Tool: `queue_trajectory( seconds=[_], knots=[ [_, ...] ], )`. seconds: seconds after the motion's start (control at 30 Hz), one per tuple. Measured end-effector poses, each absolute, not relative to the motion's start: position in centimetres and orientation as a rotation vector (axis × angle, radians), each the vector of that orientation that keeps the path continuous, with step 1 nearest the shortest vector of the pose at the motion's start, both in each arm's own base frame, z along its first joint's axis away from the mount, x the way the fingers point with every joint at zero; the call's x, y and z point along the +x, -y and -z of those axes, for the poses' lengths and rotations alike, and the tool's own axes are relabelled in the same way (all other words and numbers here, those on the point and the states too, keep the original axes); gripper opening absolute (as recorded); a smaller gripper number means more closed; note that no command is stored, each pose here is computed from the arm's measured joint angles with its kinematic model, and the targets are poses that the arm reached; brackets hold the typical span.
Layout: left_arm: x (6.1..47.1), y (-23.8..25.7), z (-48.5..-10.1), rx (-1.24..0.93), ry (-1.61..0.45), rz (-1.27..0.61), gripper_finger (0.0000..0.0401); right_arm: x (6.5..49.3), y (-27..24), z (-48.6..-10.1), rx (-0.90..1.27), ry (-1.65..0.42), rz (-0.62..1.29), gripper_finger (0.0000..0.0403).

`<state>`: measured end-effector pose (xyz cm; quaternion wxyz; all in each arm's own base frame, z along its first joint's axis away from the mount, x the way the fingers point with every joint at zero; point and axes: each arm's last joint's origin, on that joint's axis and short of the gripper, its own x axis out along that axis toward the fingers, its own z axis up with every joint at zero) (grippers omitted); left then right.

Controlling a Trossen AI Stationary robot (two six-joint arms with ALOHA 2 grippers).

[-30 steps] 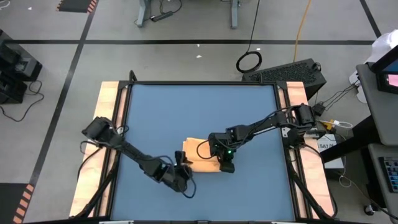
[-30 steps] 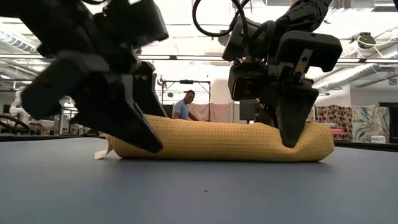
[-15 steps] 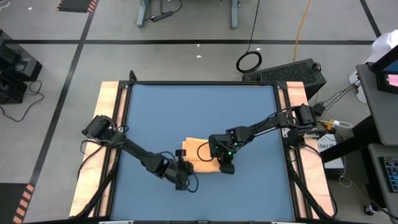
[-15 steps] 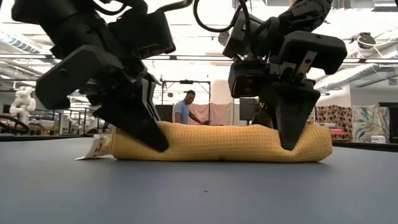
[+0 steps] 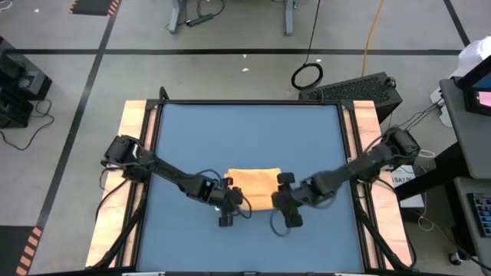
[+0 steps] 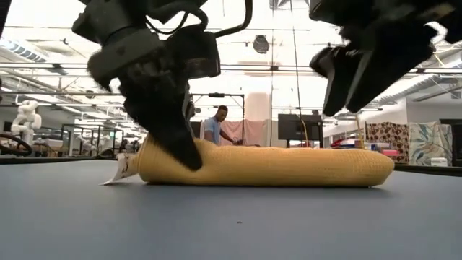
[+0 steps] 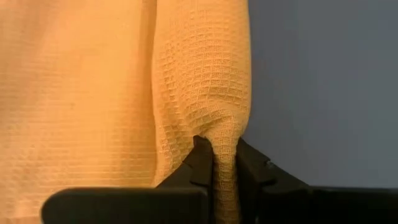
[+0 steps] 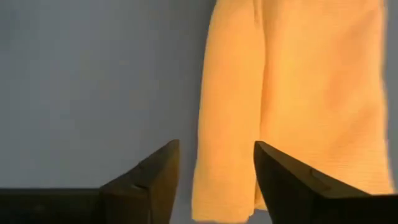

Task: Roll towel
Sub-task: Roll the yellow towel

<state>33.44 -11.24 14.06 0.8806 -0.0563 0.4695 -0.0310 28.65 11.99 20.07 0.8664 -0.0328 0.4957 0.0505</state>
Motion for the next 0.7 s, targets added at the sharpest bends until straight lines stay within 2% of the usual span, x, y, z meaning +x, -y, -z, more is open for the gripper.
queue_trajectory(
  seconds=[0.2, 0.3, 0.53, 0.7],
  knots=[
    [33.2, 8.5, -14.6, -0.292, -1.066, -0.034, 0.0029, 28.0, -15.3, -18.0, -0.224, -1.004, 0.004, 0.0228],
    [33.3, 7.7, -14.5, -0.338, -1.094, 0.009, 0.0029, 28.3, -15.4, -16.6, -0.281, -1.008, 0.087, 0.0238],
    [33.6, 6.6, -14.2, -0.390, -1.109, 0.028, 0.0029, 29.5, -14.3, -14.3, -0.341, -1.057, 0.132, 0.0241],
    [33.6, 6.5, -14.2, -0.401, -1.116, 0.038, 0.0029, 30.3, -12.8, -14.2, -0.288, -1.089, 0.133, 0.0237]
  ],
)
